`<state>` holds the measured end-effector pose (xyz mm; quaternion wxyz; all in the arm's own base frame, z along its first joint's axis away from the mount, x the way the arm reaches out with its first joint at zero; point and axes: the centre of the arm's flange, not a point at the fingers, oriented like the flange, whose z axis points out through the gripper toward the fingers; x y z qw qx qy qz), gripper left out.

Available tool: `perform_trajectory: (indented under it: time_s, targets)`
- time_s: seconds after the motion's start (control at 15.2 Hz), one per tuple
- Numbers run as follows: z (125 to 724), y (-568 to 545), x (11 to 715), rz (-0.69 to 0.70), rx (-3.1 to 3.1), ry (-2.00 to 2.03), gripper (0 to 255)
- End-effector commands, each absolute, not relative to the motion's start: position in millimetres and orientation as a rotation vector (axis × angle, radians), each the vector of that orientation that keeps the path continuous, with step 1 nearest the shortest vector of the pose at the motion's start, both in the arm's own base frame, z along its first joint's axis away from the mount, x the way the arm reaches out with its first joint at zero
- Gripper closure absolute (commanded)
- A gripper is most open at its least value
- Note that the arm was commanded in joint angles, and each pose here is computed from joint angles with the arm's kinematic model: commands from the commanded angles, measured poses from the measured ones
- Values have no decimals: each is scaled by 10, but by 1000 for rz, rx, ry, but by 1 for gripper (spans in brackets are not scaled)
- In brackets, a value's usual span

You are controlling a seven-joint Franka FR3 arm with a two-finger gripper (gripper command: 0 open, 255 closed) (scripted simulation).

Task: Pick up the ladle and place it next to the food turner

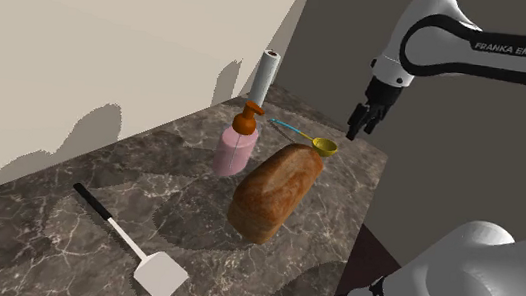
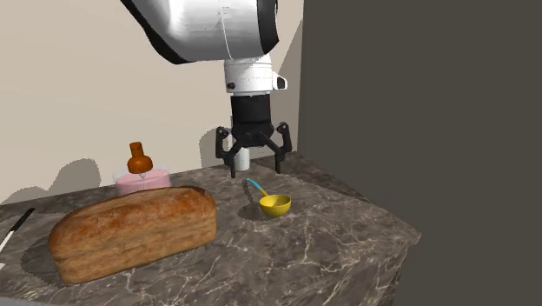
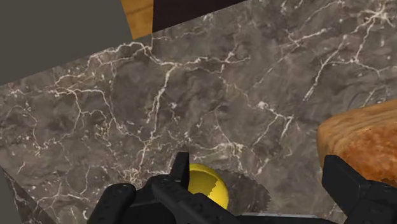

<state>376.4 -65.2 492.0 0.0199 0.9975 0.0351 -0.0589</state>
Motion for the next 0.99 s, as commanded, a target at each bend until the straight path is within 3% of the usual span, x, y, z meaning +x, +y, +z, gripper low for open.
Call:
perform_trajectory:
  time_s: [0.0, 0.92]
  targets:
    - [4754, -780, 3978, -181, 3117, 173, 0]
    - [3655, -1215, 5330, -183, 3239, 590, 0]
